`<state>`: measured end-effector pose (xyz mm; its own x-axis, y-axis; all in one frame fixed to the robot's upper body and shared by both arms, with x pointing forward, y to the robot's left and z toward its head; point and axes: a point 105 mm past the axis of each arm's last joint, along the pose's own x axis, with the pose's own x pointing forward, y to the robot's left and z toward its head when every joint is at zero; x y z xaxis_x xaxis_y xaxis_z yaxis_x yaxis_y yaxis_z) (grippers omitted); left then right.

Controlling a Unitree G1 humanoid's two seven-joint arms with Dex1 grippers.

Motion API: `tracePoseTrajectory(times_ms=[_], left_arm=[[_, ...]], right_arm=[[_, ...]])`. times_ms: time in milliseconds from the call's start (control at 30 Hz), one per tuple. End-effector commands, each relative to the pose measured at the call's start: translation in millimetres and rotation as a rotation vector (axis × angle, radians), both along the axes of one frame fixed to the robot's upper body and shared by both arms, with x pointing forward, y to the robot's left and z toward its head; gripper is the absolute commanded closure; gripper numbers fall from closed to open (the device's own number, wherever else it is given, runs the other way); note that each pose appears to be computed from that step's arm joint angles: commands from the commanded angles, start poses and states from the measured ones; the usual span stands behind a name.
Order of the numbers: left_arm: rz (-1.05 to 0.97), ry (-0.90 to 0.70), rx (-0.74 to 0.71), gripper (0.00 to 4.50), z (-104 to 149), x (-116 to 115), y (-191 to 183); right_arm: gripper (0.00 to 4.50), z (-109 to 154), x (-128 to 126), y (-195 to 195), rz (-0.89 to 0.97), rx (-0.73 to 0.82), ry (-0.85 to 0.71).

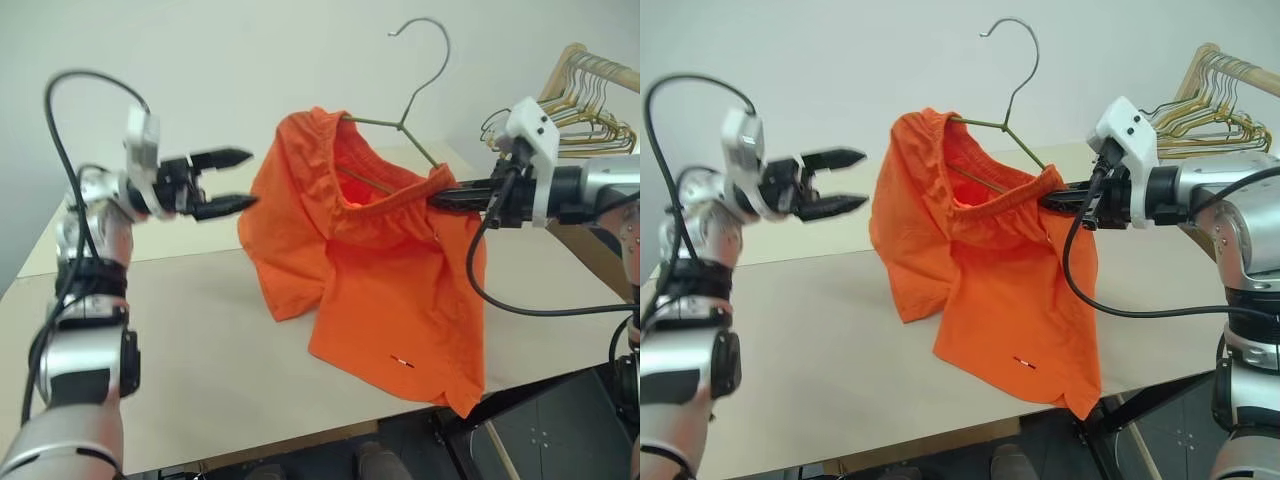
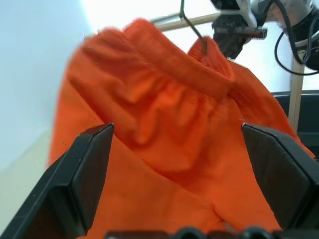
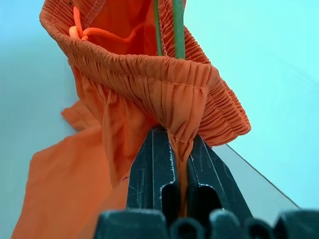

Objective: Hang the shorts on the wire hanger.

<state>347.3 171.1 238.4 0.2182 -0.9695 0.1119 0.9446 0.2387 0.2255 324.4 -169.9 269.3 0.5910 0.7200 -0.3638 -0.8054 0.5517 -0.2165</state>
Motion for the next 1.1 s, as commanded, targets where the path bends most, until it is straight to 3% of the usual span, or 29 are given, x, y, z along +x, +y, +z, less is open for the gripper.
tracePoseTrajectory(times_ms=[33,167,400,800,1100], left_arm=[[0.025,-0.060,-0.065,0.07,11.6,-14.6,-5.0],[0.035,-0.043,-0.101,0.07,3.1,-28.9,-11.2],[0.022,-0.032,-0.184,0.07,9.2,-38.3,-25.7],[-0.026,-0.012,-0.273,0.07,13.0,-32.7,-46.9],[-0.005,-0.010,-0.418,0.07,23.7,-26.5,-55.6]], right_arm=[[4.50,5.1,-4.1,-5.7,-0.077,0.043,0.000],[4.50,-16.0,0.6,-26.8,-0.262,0.037,0.081],[4.50,-40.0,-1.8,-73.8,-0.597,0.060,0.168],[4.50,-42.5,-22.4,-151.0,-1.084,0.121,0.150],[4.50,-42.4,-35.6,-199.9,-1.460,0.106,0.070]])
